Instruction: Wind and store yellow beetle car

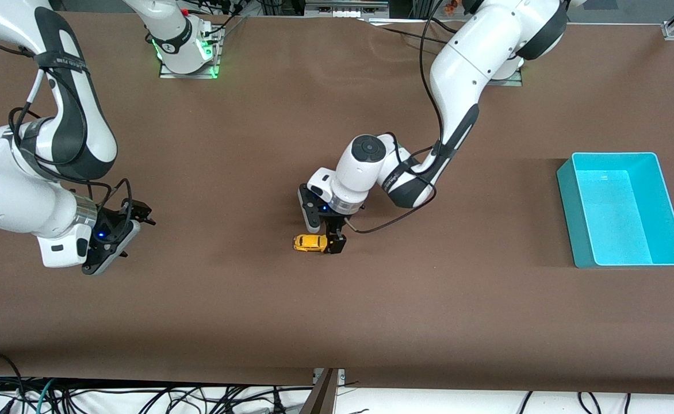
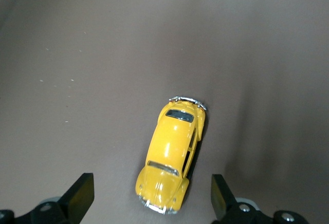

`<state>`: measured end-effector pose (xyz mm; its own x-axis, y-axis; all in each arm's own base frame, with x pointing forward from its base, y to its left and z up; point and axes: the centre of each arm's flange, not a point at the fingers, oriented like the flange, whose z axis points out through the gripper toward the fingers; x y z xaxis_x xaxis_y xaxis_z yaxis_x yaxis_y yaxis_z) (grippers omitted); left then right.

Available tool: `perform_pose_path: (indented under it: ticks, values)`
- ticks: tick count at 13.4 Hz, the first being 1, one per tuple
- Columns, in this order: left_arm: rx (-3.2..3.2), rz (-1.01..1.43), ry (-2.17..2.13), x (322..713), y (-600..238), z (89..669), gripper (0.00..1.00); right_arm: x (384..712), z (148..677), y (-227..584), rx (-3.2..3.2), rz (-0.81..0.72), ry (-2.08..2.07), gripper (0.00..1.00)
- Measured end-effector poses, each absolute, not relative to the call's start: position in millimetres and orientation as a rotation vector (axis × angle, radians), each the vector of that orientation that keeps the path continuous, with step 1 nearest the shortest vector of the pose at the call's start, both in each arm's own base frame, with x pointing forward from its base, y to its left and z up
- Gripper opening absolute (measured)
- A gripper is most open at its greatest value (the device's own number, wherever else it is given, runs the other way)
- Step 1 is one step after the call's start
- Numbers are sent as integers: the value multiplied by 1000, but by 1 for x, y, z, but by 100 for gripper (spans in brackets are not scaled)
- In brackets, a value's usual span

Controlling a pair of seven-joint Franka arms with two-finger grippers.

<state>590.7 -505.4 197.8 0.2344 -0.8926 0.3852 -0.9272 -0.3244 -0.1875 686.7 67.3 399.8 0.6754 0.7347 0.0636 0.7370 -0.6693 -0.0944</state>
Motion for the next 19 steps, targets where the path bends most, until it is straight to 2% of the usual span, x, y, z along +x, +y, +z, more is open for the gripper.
perform_pose_path:
  ticks: [7, 8, 9, 11, 13, 17, 19]
  values:
    - [2370, 720, -1740, 591, -515, 167, 100, 660, 475, 105, -2914, 48, -962, 100]
    - [2364, 721, -1748, 590, -517, 167, 95, 657, 497, 102, -2915, 63, -957, 100]
    - [2358, 719, -1755, 587, -520, 165, 94, 655, 519, 99, -2918, 67, -951, 100]
    - [2352, 708, -1763, 582, -523, 159, 73, 653, 547, 91, -2930, 50, -934, 100]
    - [2343, 724, -1761, 582, -526, 162, 49, 653, 551, 82, -2941, 57, -911, 100]
    - [2341, 775, -1727, 590, -531, 194, 49, 655, 577, 71, -2968, -16, -875, 100]
    - [2376, 668, -1686, 587, -537, 233, 49, 653, 596, 69, -2995, -63, -883, 100]
